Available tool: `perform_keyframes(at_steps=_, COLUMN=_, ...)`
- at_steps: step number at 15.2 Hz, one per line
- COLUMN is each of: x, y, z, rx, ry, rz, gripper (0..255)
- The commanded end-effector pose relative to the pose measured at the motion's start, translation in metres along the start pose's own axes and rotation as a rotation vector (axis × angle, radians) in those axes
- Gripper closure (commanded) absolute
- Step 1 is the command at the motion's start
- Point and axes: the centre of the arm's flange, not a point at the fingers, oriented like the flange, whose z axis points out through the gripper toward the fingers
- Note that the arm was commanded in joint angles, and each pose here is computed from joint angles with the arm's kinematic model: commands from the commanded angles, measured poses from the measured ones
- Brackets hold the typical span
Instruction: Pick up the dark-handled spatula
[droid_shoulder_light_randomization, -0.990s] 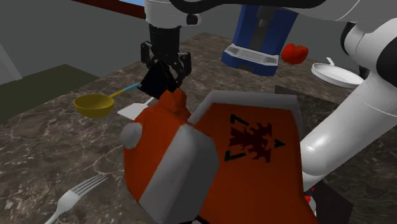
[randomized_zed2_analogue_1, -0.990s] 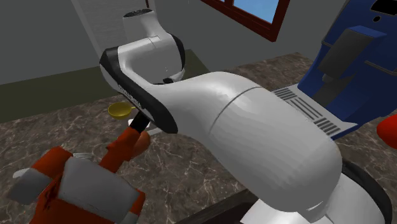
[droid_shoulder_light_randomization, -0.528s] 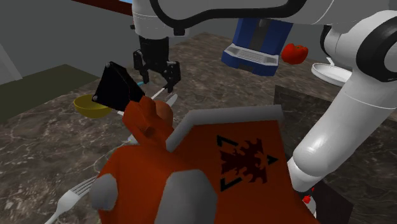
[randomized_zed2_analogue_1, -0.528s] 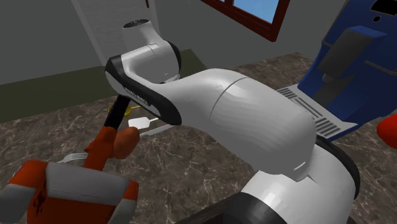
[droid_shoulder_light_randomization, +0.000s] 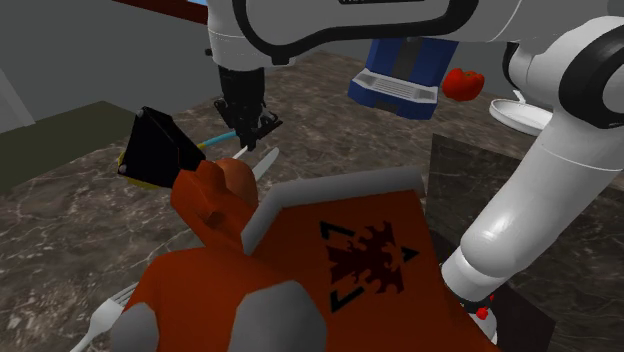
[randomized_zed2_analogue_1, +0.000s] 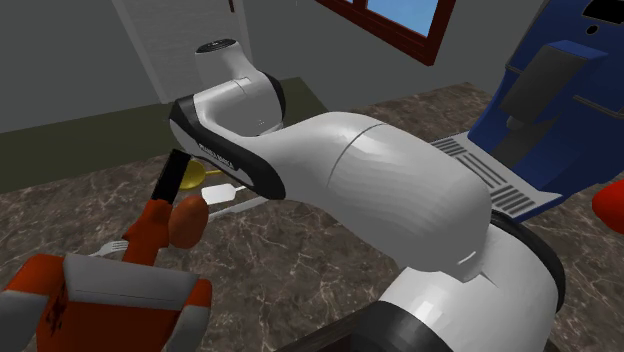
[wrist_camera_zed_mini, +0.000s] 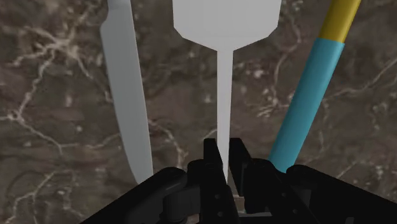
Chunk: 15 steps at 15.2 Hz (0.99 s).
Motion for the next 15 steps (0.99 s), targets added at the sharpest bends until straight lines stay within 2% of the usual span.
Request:
perform_keyframes(at_steps=1, x=0.0, y=0.0, z=0.0, rx=0.0, ry=0.0, rz=0.0, gripper=255)
perform_keyframes(at_steps=5, x=0.0, y=0.001, z=0.0, rx=0.0, ry=0.0, rz=0.0, gripper=255)
perform_keyframes(at_steps=15, x=0.003, y=0.001, z=-0.053, rx=0.0, ry=0.0, rz=0.0, gripper=255)
